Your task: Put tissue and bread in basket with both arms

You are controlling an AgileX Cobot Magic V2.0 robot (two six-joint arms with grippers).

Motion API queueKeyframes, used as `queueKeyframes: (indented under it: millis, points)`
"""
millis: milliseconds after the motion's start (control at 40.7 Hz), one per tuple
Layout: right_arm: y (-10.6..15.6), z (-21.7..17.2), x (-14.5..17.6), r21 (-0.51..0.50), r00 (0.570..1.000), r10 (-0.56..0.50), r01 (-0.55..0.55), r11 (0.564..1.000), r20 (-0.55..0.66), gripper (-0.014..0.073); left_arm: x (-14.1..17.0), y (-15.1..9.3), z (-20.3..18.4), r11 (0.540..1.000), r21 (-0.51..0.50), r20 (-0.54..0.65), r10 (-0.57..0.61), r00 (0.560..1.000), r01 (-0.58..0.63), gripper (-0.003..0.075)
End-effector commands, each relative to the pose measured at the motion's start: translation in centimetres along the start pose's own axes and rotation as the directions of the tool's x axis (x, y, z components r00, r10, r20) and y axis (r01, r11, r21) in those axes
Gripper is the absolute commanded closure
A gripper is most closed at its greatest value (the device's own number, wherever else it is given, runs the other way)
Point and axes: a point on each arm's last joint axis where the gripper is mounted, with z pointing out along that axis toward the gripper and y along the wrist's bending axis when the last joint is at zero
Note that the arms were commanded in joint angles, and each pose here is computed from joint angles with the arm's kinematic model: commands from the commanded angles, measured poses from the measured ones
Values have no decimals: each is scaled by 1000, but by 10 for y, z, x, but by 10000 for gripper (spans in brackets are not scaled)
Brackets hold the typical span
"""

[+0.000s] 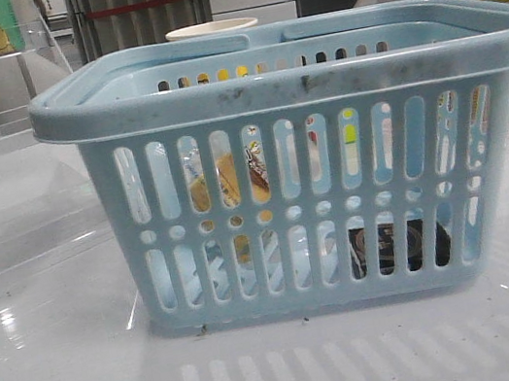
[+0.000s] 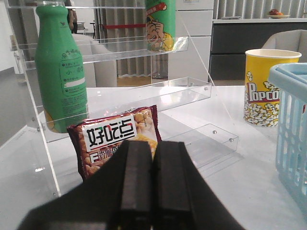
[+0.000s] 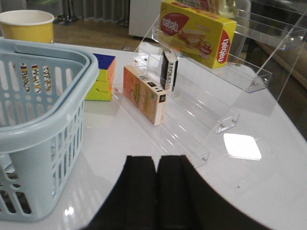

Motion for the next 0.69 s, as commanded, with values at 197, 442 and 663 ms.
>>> queueKeyframes:
  millis: [197,442,663]
  points:
    - [2,8,40,11,959,52,-57,998,278,567,-7,-1,-2,1000,10,103,-5,995,4,627]
    - [3,13,53,10,952,51,-57,998,302,567,-7,-1,-2,1000,10,103,-5,995,4,627]
    - [3,13,54,10,954,51,-57,998,295,567,-7,-1,-2,1000,10,103,-5,995,4,627]
